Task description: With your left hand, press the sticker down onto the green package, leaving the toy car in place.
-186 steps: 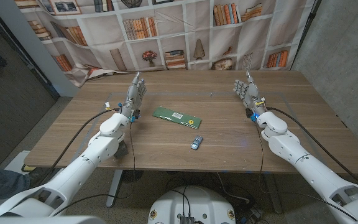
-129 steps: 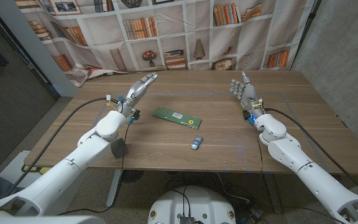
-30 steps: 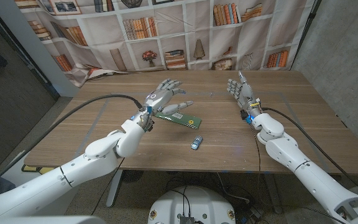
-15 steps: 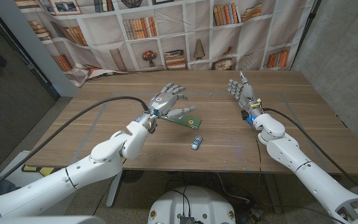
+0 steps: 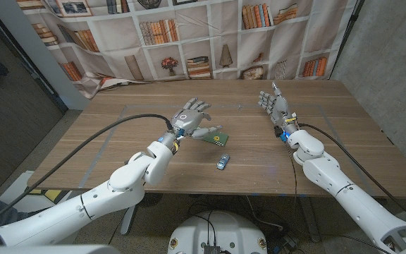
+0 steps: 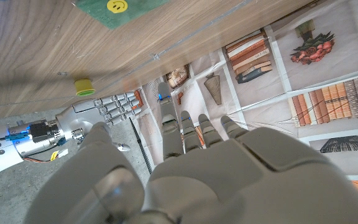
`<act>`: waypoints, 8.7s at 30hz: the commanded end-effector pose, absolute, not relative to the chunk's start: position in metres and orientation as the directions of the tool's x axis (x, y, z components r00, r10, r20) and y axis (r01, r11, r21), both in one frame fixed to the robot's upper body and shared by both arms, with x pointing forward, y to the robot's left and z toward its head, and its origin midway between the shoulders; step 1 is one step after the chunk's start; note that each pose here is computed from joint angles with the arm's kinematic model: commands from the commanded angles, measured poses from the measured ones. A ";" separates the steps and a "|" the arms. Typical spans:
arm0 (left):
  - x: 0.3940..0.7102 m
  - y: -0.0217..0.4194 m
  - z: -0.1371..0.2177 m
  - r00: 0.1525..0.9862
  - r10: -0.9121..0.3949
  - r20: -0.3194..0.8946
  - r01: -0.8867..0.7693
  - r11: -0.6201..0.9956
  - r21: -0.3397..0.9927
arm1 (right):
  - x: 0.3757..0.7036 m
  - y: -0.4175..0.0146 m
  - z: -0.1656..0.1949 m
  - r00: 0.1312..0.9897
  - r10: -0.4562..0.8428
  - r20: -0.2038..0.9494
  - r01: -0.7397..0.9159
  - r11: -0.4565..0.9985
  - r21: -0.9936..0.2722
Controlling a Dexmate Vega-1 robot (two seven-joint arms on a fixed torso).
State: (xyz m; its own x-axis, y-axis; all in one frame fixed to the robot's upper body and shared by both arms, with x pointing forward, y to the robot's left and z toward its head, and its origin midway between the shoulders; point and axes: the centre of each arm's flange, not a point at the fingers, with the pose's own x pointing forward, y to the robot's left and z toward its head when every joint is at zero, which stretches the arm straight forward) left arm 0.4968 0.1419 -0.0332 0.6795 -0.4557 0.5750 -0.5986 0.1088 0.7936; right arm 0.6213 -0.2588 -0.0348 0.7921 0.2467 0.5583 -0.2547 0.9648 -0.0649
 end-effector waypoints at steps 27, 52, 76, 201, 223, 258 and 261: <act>0.533 0.118 -0.047 0.772 -0.511 0.378 -0.407 0.059 0.912 | 0.623 -0.262 -0.034 0.802 0.250 0.542 -0.255 0.964 -0.067; 0.535 0.119 -0.060 0.798 -0.487 0.354 -0.385 0.039 0.922 | 0.631 -0.260 -0.033 0.807 0.267 0.526 -0.272 0.960 -0.069; 0.547 0.112 -0.066 0.808 -0.509 0.297 -0.353 -0.015 0.935 | 0.635 -0.255 -0.028 0.805 0.274 0.526 -0.276 0.958 -0.077; 0.525 0.120 -0.072 0.821 -0.452 0.348 -0.393 -0.004 0.920 | 0.632 -0.244 -0.026 0.798 0.318 0.512 -0.309 0.945 -0.106; 0.534 0.112 -0.081 0.826 -0.473 0.307 -0.350 -0.004 0.937 | 0.633 -0.246 -0.027 0.802 0.312 0.510 -0.298 0.948 -0.113; 0.543 0.106 -0.085 0.848 -0.442 0.291 -0.349 -0.053 0.936 | 0.638 -0.248 -0.025 0.808 0.318 0.496 -0.307 0.946 -0.106; 0.542 0.106 -0.082 0.846 -0.443 0.296 -0.354 -0.053 0.934 | 0.637 -0.248 -0.025 0.806 0.319 0.498 -0.306 0.946 -0.110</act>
